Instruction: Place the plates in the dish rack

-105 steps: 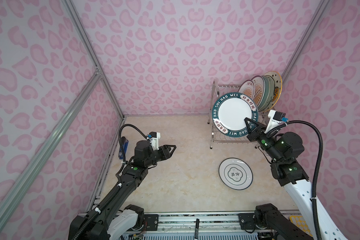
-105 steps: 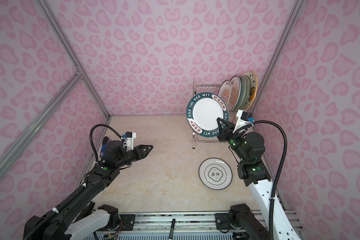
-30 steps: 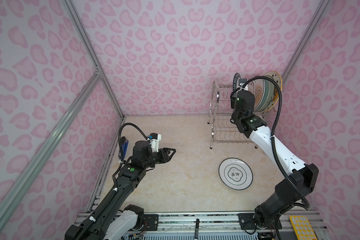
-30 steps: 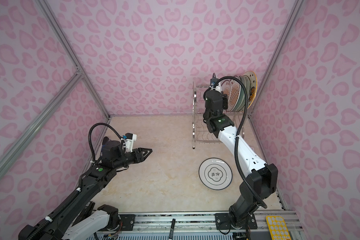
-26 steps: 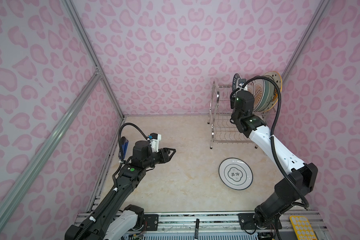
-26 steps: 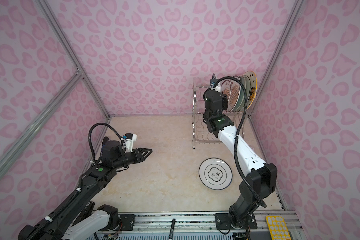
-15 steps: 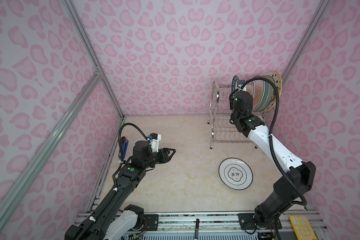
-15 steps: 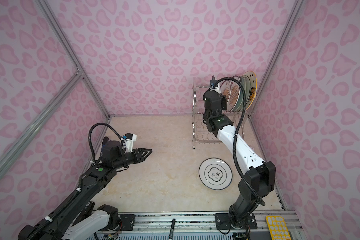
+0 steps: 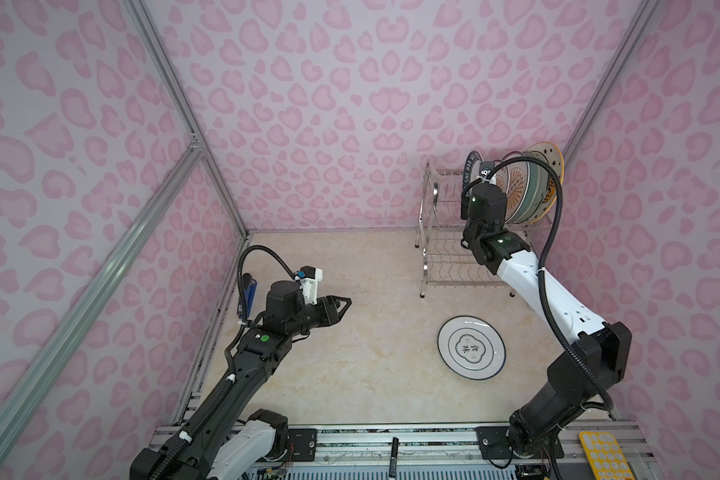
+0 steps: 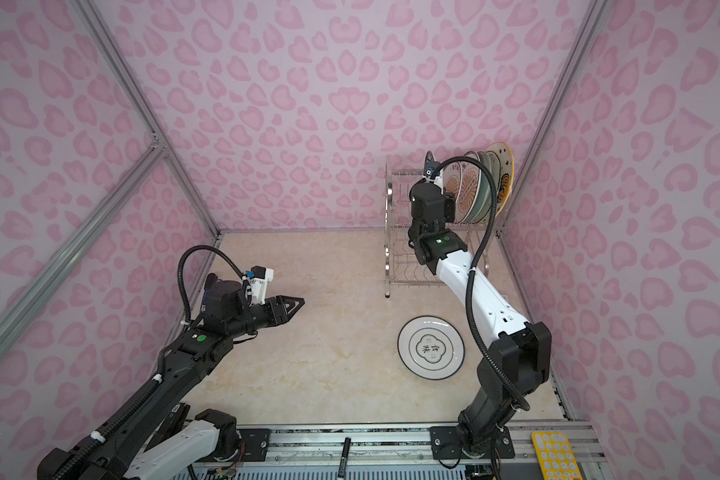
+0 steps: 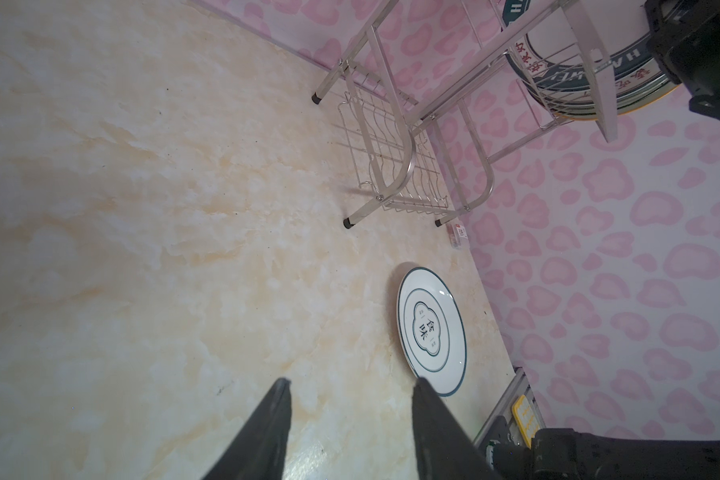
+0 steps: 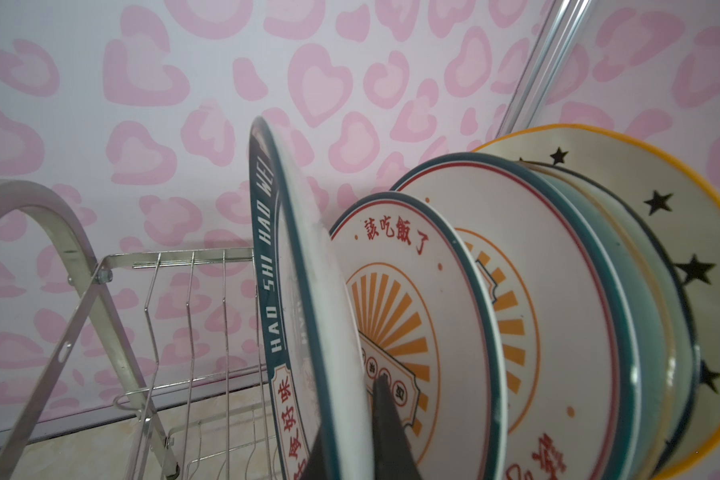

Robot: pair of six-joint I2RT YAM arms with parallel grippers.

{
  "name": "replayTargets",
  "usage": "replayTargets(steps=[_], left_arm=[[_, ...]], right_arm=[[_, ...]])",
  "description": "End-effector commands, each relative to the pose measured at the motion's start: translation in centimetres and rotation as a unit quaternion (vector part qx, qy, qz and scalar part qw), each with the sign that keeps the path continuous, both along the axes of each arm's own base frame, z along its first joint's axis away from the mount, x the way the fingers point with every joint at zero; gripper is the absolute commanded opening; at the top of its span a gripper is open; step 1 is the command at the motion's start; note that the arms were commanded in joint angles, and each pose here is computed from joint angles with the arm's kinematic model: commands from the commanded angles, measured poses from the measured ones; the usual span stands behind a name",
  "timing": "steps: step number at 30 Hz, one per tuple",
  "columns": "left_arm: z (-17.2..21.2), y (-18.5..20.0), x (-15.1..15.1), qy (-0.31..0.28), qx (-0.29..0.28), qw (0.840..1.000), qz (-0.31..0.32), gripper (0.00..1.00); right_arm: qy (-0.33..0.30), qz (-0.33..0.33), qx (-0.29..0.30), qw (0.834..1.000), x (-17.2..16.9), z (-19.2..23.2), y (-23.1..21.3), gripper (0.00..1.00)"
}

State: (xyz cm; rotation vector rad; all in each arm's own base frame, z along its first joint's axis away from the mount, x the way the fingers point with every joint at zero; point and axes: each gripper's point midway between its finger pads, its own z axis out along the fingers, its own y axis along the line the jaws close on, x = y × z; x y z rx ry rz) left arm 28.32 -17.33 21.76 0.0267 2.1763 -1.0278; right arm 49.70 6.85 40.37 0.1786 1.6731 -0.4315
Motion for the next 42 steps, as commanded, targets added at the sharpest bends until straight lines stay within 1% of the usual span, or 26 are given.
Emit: replayTargets(steps=[1,3,11,31,36,42], left_arm=[[0.7,-0.1,0.2,-0.013,0.002,1.0,-0.003,0.5],[0.7,-0.1,0.2,-0.013,0.002,1.0,-0.003,0.5],[0.8,-0.1,0.2,-0.013,0.001,1.0,-0.003,0.5],[1.0,0.2,-0.2,-0.016,0.004,1.0,0.001,0.5],[0.9,0.2,-0.2,-0.014,0.004,1.0,0.002,0.5],[0.9,0.2,-0.2,-0.014,0.003,1.0,0.001,0.5]], right_arm=[[0.02,0.009,0.0,1.0,0.2,-1.1,0.3,0.0],[0.019,0.01,0.001,1.0,0.1,-1.0,0.3,0.02],[0.014,0.012,0.004,1.0,-0.3,-0.5,0.2,0.17],[0.0,0.013,0.007,1.0,-1.1,0.4,-0.2,0.19],[-0.003,0.013,0.006,1.0,-1.4,0.7,-0.3,0.23],[-0.006,0.012,0.006,1.0,-1.6,0.9,-0.4,0.24]])
